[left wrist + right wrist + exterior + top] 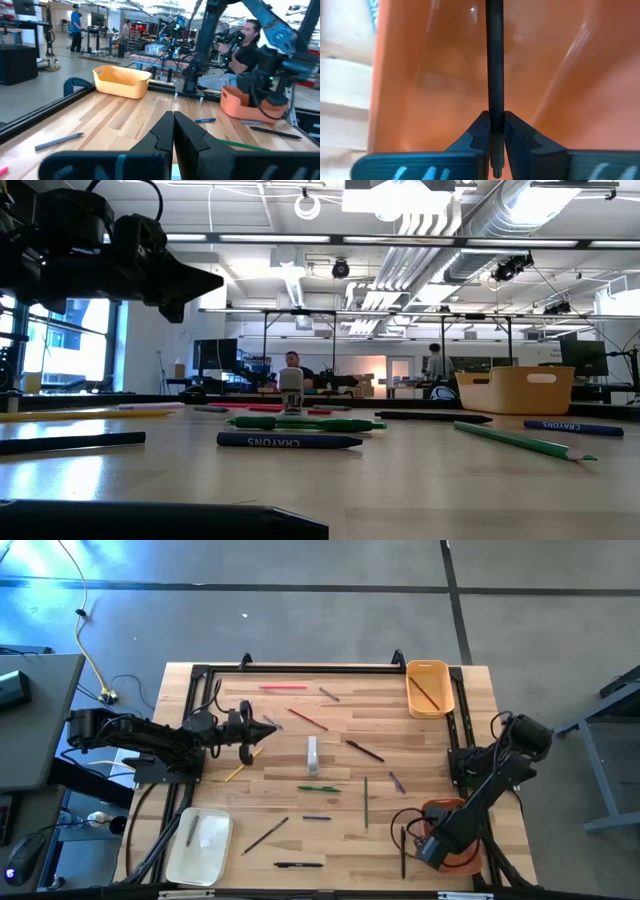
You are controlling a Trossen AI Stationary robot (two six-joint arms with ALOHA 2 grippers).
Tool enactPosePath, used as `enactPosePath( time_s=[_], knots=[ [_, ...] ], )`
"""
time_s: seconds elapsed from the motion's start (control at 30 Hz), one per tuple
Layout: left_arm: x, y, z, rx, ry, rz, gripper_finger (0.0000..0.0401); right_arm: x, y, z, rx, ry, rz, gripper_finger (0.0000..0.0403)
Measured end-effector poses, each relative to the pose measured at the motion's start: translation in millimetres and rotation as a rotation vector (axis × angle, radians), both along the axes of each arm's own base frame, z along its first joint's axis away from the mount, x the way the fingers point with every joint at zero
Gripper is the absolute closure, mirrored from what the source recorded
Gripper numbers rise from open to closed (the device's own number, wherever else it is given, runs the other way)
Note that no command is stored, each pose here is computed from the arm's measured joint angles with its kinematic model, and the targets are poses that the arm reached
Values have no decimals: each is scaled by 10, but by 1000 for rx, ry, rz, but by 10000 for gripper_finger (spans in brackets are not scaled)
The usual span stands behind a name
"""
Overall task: Sort crayons/erasers/pens/pencils in bins
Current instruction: Put the black pen into the orange bin, then put the gray crayon into the white bin
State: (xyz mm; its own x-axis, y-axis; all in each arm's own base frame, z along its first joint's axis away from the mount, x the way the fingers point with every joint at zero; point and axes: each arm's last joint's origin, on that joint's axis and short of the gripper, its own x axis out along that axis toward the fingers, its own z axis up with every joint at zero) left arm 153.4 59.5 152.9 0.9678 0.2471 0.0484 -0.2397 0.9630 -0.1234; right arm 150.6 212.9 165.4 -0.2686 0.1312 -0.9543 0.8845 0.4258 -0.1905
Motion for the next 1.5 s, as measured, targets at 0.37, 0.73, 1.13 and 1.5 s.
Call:
enactPosePath(
  time_s=[0.37, 0.73, 1.13, 1.5],
  knots=[
    [3, -7, 1, 4, 0, -3, 401, -54, -69, 280, 63, -41, -14, 286],
    [3, -7, 2, 29, 6, -1, 401, 341, 0, 934, -35, -452, 106, 393],
    [2, -7, 0, 29, 7, 0, 401, 862, 73, 450, 13, -316, 89, 400],
    [3, -8, -3, 28, 9, -1, 401, 1046, -69, 116, 27, -87, 17, 373]
  ],
)
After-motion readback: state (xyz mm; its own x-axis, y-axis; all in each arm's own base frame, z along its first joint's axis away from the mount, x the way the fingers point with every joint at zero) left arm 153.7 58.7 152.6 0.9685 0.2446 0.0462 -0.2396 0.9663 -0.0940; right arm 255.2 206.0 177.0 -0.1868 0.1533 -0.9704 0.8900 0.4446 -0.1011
